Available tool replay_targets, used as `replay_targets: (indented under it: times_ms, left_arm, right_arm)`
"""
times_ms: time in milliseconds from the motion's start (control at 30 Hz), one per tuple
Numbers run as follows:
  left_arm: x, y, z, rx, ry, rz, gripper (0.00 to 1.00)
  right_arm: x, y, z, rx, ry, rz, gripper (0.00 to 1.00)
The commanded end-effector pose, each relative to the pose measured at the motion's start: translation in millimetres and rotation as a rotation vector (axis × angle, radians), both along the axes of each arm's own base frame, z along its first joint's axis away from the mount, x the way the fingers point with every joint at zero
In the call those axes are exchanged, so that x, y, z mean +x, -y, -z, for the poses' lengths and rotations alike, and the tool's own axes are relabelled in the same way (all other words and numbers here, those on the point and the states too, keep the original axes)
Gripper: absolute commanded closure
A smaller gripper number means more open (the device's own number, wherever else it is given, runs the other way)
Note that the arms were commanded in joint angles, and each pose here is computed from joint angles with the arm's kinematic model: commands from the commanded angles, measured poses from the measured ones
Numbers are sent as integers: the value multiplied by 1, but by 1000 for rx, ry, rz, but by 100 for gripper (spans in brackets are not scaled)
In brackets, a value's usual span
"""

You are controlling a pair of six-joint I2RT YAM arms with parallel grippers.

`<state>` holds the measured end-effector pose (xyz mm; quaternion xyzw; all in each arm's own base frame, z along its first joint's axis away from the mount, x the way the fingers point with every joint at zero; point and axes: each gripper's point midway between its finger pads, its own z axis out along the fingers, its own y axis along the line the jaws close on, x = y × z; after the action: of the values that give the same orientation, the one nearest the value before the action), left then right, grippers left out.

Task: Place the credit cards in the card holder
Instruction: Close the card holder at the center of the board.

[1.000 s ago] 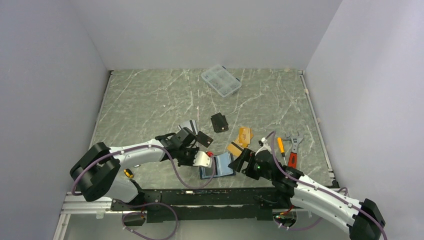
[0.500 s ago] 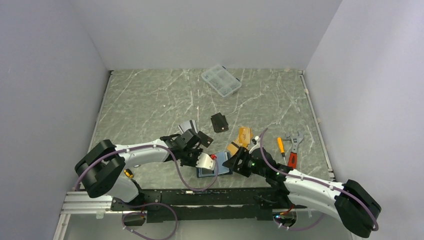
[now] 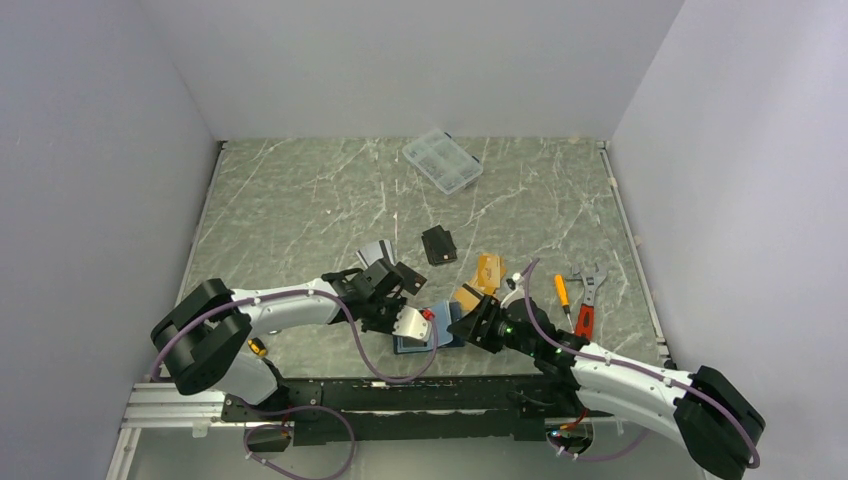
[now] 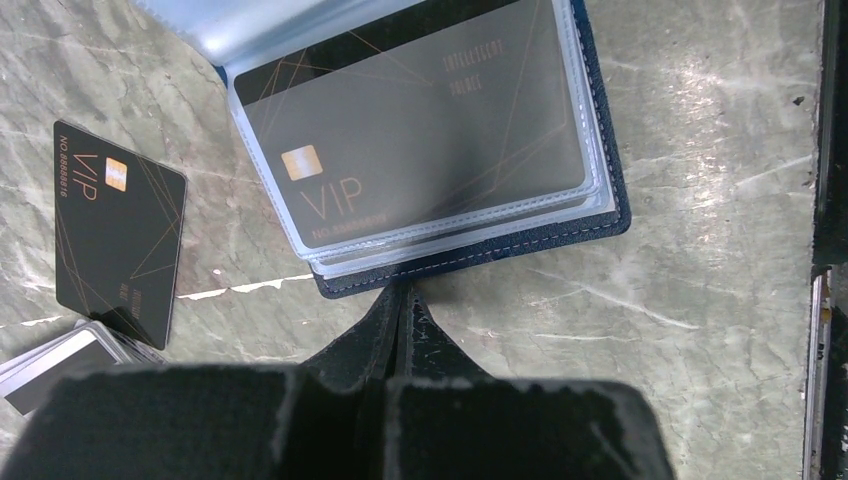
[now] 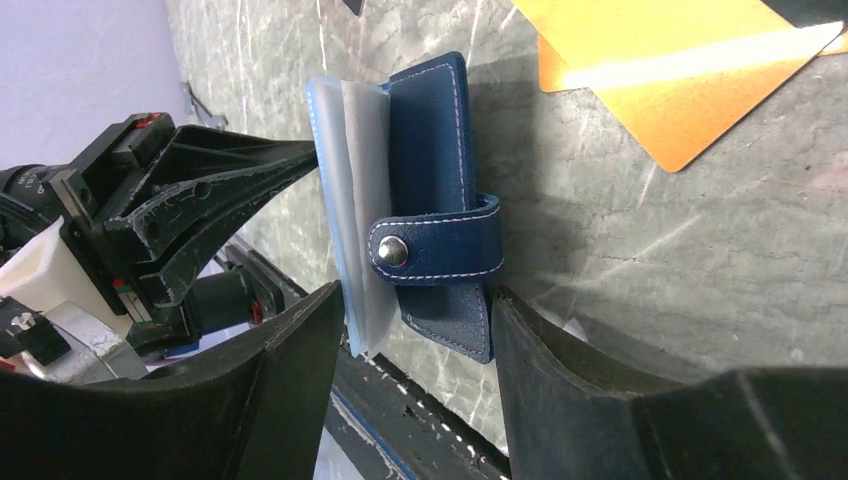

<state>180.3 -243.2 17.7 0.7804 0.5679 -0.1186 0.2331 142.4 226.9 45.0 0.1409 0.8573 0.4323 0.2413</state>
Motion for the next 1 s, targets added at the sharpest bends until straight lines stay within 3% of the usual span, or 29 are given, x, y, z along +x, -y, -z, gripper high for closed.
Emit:
replay_targets:
  times_ms: [0,433,567,667,800,900,967]
  left_arm:
    - [-7,8,-4,-28,-9,29,100]
    - [-7,4,-7,-26,2,17,100]
    - [-7,3,-7,-23,5,20,100]
    - [-7,2,-9,-26,8,23,100]
    - [-7,2,-12,-31,11,22,100]
    - [-8,2,-12,-31,6,19,100]
    - [-9,3,-14,-40,3,19,100]
  right_arm:
    - [9,-19,-44,137,97,-29,41]
    - [7,-22,-57,173,133,-51,39]
    - [6,-26,-46,68,120,-76,40]
    - [3,-31,-38,-38,109,-97,32]
    - [1,-39,-32,-68,103,-107,31]
    - [3,-40,-27,-107,95,-95,34]
    - [6,-37,-20,-175,73,-73,41]
